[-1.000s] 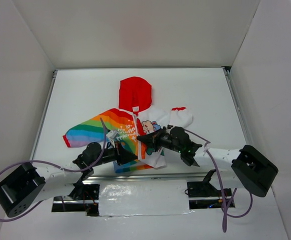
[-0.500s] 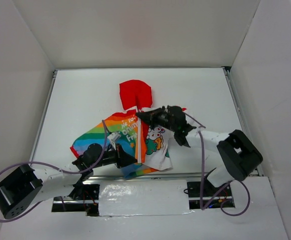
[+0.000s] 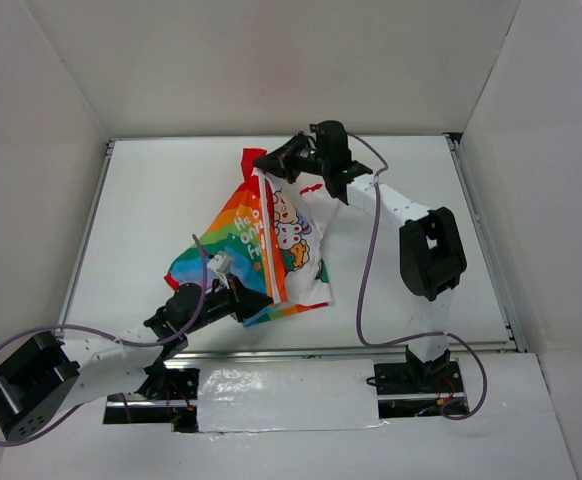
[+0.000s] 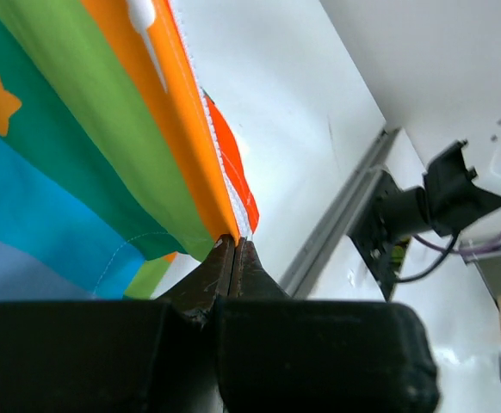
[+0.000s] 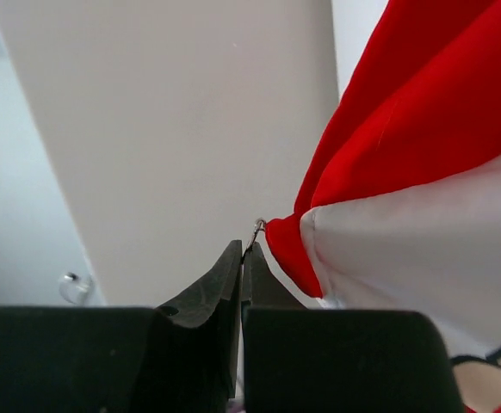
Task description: Zip up the jacket
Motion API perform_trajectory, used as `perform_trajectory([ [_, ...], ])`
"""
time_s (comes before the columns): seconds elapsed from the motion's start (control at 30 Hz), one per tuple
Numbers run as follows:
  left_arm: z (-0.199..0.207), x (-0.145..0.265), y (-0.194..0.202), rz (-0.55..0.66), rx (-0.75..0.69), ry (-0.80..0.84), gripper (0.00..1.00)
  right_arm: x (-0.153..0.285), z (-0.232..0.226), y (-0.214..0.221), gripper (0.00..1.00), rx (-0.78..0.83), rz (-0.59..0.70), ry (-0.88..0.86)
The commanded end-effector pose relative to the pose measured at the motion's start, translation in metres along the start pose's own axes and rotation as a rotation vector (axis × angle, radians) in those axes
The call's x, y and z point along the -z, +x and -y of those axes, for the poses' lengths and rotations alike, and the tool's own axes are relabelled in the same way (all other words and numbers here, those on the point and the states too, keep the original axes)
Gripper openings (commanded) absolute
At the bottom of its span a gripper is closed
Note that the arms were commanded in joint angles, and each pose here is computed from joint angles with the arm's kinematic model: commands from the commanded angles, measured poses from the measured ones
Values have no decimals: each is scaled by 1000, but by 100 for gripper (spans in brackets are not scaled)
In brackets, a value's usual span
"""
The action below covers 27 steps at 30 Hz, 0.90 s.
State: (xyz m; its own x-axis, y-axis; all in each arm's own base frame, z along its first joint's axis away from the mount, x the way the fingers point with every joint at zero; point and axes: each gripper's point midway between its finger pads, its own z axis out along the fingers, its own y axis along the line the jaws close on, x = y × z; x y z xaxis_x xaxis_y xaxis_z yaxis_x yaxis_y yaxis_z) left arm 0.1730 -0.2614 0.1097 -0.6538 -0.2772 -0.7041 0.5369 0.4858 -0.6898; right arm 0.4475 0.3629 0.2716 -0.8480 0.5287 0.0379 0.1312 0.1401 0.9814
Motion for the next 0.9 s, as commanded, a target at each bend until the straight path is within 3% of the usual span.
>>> perform_trajectory([
  [0.0, -8, 9, 50, -207, 6, -3, 0, 29, -97, -55, 0, 320, 198, -187],
  [0.13, -23, -2, 54, -232, 36, -85, 0, 29, -86, -60, 0, 366, 180, -158],
  [0.3, -39, -9, 59, -238, 78, -164, 2, 9, -29, -53, 0, 358, 90, -121],
  [0.43, -43, -9, 56, -235, 82, -206, 24, 0, -16, -50, 0, 391, 28, -122],
  [0.5, -46, -6, 50, -226, 75, -248, 39, -3, -22, -50, 3, 412, 16, -121],
  [0.53, -48, -4, 47, -219, 71, -272, 44, -1, -38, -50, 32, 440, 15, -149],
  [0.57, -40, -6, 32, -181, 61, -264, 60, 0, -43, -49, 53, 454, 11, -159],
  [0.6, -43, -4, 23, -151, 52, -306, 66, 1, -48, -48, 68, 454, 4, -154],
  [0.63, -44, 5, 20, -154, 43, -340, 72, 5, -68, -48, 99, 498, 12, -181],
  [0.73, -40, 13, -11, -80, 21, -411, 81, 15, -88, -46, 100, 559, 21, -157],
  [0.77, -35, 21, -22, -71, 18, -448, 88, 23, -102, -46, 100, 573, 35, -146],
  [0.87, -46, 47, -48, -26, 12, -632, 93, 48, -125, -40, 100, 673, 91, -102],
])
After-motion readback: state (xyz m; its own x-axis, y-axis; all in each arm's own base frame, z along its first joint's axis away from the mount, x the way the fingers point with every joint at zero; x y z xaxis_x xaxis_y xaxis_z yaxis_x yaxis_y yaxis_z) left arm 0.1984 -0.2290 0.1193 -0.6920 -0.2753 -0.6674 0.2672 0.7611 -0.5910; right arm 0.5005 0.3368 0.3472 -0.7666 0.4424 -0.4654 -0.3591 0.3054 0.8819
